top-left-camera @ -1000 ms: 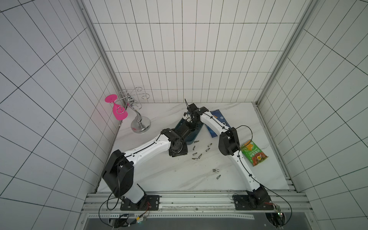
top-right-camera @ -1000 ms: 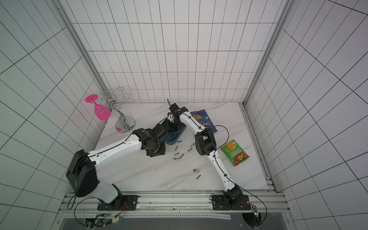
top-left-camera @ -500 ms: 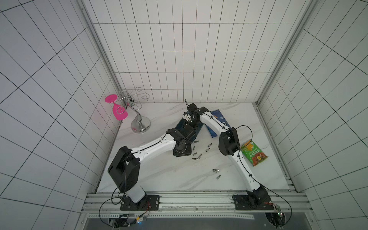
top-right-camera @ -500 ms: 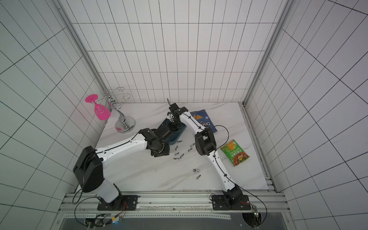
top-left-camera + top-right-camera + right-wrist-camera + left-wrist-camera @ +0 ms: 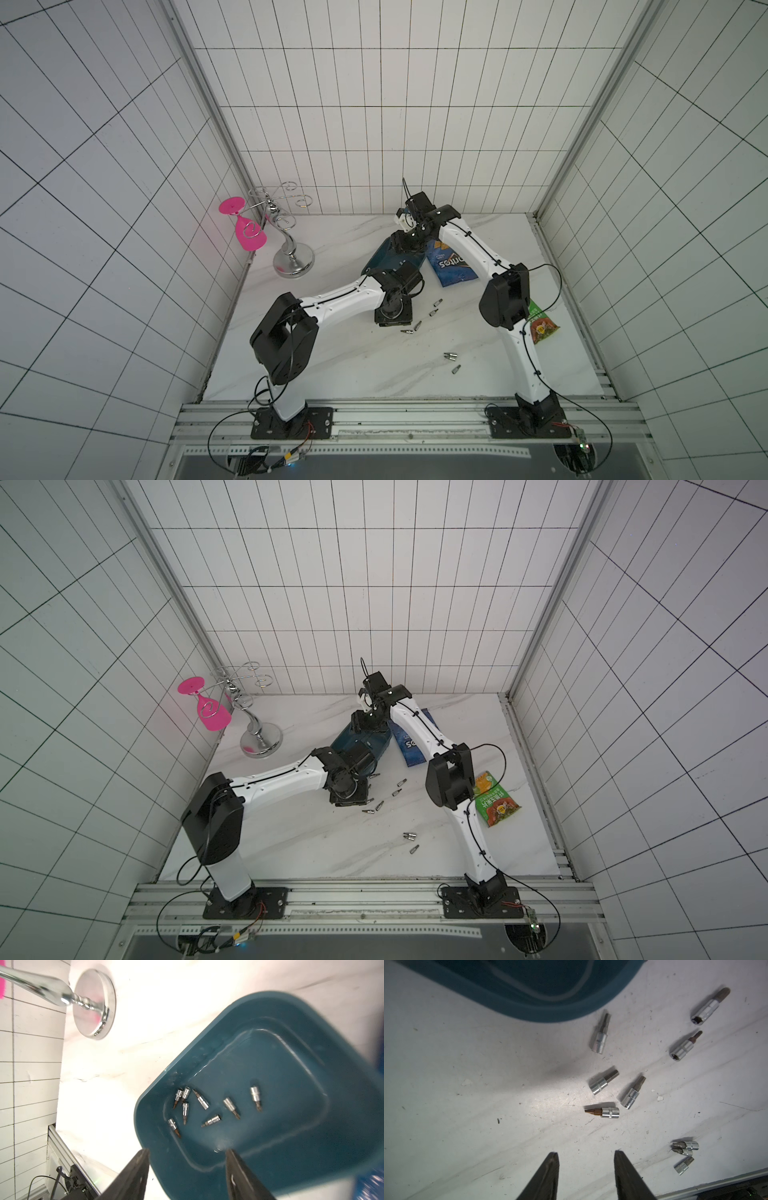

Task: Put the bit on the desktop into the storage box
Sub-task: Place the screwdriver bit in the storage box.

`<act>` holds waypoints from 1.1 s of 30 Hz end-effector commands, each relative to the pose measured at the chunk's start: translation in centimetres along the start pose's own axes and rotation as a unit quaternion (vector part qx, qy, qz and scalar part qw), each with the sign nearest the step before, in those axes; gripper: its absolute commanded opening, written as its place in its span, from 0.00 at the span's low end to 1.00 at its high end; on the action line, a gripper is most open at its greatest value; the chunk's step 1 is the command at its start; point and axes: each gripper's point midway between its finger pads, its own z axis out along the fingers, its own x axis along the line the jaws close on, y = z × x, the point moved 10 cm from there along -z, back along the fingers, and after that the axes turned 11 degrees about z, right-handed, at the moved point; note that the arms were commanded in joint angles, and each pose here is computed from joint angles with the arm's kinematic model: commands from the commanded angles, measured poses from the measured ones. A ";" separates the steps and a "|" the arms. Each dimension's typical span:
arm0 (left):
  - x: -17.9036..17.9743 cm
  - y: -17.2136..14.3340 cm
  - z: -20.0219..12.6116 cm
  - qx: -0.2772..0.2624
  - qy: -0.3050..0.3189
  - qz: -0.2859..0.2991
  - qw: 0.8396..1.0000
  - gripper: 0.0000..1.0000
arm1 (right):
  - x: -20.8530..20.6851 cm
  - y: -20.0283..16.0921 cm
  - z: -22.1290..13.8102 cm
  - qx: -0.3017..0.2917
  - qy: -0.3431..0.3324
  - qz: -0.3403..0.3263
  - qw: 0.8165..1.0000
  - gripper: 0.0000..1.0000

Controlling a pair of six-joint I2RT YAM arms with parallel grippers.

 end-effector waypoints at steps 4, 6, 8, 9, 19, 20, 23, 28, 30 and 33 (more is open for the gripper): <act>-1.8 0.6 0.5 0.009 -0.023 0.056 0.998 0.47 | -3.1 -0.6 -6.8 -0.054 -0.060 0.028 0.996 0.62; -1.7 0.5 0.9 0.022 -0.018 0.065 0.997 0.48 | -4.7 -1.4 -8.3 -0.058 -0.079 0.047 0.994 0.62; -1.6 0.4 1.4 0.030 -0.010 0.070 0.997 0.48 | -6.2 -2.6 -9.5 -0.061 -0.093 0.065 0.992 0.62; -1.6 0.4 1.5 0.032 -0.005 0.071 0.997 0.48 | -6.7 -3.1 -10.1 -0.066 -0.097 0.070 0.991 0.63; -2.1 1.8 1.8 0.037 0.032 0.140 0.989 0.48 | -9.8 -8.1 -13.4 -0.078 -0.115 0.102 0.985 0.63; -2.3 1.8 1.9 0.036 0.038 0.156 0.986 0.48 | -9.9 -8.3 -13.6 -0.080 -0.117 0.102 0.985 0.63; -2.7 2.0 2.0 0.023 0.057 0.205 0.977 0.48 | -10.4 -8.6 -14.6 -0.091 -0.119 0.109 0.983 0.63; -2.4 2.0 2.9 0.005 0.074 0.240 0.968 0.48 | -10.9 -9.0 -16.1 -0.105 -0.101 0.124 0.982 0.63; -2.3 2.0 2.7 -0.013 0.077 0.250 0.965 0.48 | -11.1 -9.3 -16.5 -0.110 -0.102 0.126 0.981 0.63; -2.1 2.0 2.7 -0.034 0.089 0.266 0.959 0.48 | -11.4 -9.7 -16.8 -0.111 -0.103 0.129 0.980 0.63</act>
